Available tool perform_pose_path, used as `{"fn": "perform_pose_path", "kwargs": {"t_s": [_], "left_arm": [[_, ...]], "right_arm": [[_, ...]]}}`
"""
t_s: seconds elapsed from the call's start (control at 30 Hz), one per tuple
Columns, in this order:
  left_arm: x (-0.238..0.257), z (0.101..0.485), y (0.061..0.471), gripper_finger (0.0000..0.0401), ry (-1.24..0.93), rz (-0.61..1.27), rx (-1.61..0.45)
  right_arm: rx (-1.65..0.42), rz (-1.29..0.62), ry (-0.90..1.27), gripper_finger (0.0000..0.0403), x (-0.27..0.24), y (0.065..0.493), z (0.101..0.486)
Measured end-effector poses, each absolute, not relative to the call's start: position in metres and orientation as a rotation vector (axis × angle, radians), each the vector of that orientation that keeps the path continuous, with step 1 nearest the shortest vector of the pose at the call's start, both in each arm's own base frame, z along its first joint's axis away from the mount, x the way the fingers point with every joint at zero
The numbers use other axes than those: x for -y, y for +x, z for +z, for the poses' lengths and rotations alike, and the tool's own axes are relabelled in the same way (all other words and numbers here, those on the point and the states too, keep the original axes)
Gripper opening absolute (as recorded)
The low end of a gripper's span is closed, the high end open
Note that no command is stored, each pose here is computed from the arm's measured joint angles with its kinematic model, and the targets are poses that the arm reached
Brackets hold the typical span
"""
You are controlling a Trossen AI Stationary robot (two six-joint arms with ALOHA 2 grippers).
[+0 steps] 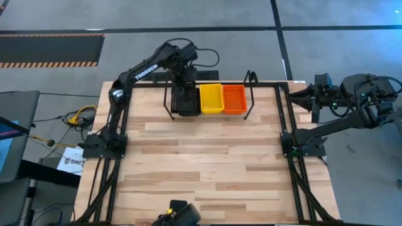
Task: Stack baskets on shelf by color
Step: Stack the black bin on top of the other stacked black bins on the shelf
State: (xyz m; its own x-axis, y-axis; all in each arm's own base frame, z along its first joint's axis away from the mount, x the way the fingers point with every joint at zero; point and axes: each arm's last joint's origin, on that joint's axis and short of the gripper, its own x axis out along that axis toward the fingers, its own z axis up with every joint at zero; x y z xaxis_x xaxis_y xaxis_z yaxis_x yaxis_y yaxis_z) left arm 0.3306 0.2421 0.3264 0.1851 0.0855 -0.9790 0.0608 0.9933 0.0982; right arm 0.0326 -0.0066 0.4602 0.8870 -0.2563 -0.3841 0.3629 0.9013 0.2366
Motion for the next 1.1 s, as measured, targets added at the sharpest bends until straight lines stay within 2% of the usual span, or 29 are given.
{"fn": "perform_pose_path", "kwargs": {"t_s": [0.2, 0.47, 0.9, 1.1], "left_arm": [[-0.256, 0.294, 0.346, 0.0000, 0.156, -0.021, -1.431], [-0.267, 0.287, 0.358, 0.0000, 0.153, 0.042, -1.336], [-0.276, 0.287, 0.345, 0.0000, -0.199, 0.201, -1.310], [-0.273, 0.286, 0.345, 0.0000, -0.222, 0.201, -1.333]], "right_arm": [[-0.348, -0.351, 0.304, 0.0106, 0.007, 0.032, 0.460], [-0.345, -0.362, 0.301, 0.0106, 0.008, 0.032, 0.460], [-0.335, -0.401, 0.290, 0.0106, 0.009, 0.032, 0.460], [-0.335, -0.401, 0.290, 0.0106, 0.009, 0.032, 0.460]]}}
